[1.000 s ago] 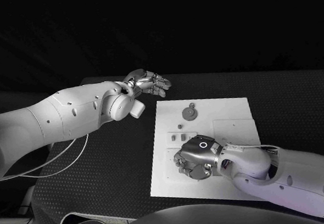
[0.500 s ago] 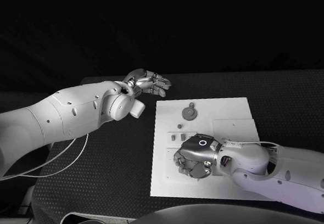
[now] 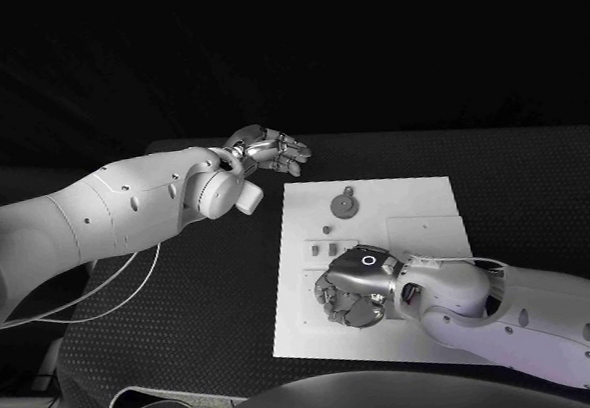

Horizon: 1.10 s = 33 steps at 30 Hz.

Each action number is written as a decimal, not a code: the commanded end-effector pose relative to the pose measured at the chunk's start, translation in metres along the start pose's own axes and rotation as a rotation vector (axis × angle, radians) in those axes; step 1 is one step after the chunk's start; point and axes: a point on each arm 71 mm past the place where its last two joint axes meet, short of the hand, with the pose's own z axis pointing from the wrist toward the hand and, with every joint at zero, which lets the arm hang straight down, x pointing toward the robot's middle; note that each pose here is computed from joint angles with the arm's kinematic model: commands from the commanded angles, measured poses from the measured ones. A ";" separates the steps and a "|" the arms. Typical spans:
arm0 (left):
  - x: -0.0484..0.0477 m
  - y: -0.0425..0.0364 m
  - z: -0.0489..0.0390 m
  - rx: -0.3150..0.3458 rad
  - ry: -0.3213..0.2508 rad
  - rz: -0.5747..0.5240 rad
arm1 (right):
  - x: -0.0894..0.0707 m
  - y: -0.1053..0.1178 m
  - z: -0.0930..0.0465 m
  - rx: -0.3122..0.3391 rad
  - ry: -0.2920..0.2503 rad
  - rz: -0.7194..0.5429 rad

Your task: Assemble the parts on the task board

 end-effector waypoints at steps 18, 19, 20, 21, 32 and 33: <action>-0.0005 -0.0012 -0.0002 0.006 0.010 0.000 | -0.012 -0.015 -0.019 0.045 -0.080 0.041; -0.0006 -0.0011 -0.0002 0.006 0.010 0.000 | -0.015 -0.015 -0.020 0.044 -0.089 0.045; -0.0008 -0.0010 -0.0003 0.005 0.009 0.000 | -0.020 -0.017 -0.022 0.045 -0.103 0.053; -0.0008 -0.0010 -0.0004 0.005 0.009 0.000 | -0.025 -0.018 -0.024 0.048 -0.118 0.064; -0.0056 0.0001 -0.0008 0.007 -0.004 0.003 | -0.097 -0.084 -0.075 0.305 -0.168 0.397; -0.0064 0.0004 -0.0008 0.008 -0.007 0.003 | -0.100 -0.093 -0.081 0.340 -0.161 0.416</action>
